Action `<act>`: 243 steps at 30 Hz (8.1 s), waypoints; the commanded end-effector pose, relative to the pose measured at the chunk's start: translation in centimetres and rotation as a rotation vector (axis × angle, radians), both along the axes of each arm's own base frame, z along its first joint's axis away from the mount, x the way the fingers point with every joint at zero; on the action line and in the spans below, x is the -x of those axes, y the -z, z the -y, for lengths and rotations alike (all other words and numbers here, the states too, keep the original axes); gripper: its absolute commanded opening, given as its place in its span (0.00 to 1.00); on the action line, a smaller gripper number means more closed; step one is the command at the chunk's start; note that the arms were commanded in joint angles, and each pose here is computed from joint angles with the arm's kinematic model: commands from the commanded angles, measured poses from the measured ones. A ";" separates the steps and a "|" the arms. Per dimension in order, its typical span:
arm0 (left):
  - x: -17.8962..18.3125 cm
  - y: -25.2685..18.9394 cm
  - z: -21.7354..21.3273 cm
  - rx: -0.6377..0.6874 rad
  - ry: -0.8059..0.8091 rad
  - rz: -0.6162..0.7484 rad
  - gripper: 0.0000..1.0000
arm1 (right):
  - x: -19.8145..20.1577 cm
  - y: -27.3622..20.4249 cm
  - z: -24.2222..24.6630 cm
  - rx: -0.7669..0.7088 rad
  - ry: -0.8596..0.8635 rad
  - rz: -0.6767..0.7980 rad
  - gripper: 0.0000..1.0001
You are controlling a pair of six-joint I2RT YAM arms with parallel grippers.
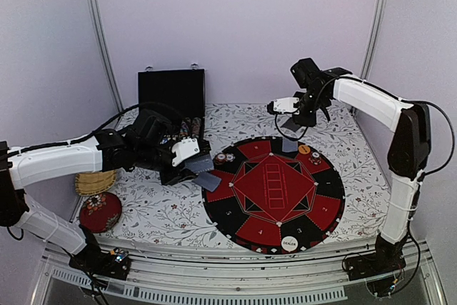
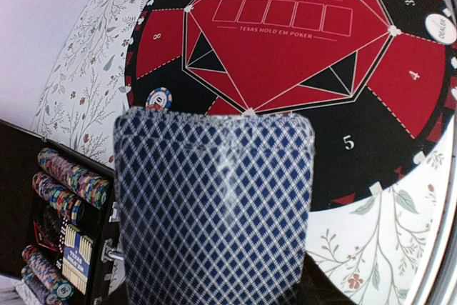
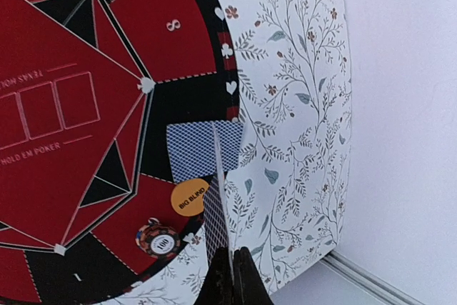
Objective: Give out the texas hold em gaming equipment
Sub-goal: Distribute the poker card in the big blind area, then adjust the poker card in the big blind area, then pick up the poker card from the face-down deck piles.
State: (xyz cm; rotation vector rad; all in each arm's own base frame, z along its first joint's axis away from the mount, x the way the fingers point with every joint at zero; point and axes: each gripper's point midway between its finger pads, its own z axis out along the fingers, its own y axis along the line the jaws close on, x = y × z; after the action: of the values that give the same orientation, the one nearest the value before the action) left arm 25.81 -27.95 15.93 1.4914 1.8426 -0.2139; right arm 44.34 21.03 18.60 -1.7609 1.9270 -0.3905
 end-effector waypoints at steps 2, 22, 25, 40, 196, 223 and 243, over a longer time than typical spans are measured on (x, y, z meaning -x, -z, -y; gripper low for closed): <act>0.2 -0.7 0.5 0.025 0.023 0.018 0.50 | -2.0 3.8 3.0 0.245 -0.045 -0.097 0.02; 0.2 -0.2 0.4 0.013 0.021 0.016 0.51 | -3.0 9.3 1.0 0.260 -0.180 -0.200 0.02; 0.2 -0.3 0.4 0.014 0.023 0.016 0.51 | -3.5 9.7 0.8 0.261 -0.189 -0.192 0.02; 0.2 -0.2 0.3 0.012 0.021 0.017 0.51 | -5.4 12.7 0.5 0.286 -0.216 -0.159 0.02; 0.5 -1.1 0.0 0.015 0.021 0.046 0.51 | -0.7 18.7 -2.1 -0.551 0.955 -0.444 0.03; 0.5 -1.3 0.0 0.016 0.023 0.051 0.51 | 2.1 -0.7 -11.7 -1.132 0.390 -0.575 0.33; 0.5 -1.5 0.1 0.028 0.029 0.055 0.51 | 16.8 -3.0 -27.1 -1.283 -0.043 -0.954 0.74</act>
State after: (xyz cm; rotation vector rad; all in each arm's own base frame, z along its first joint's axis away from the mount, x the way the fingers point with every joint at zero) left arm 25.76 -27.72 16.94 1.4854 1.8087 -0.1955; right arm 28.71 46.49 21.10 -0.9930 1.8971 1.5619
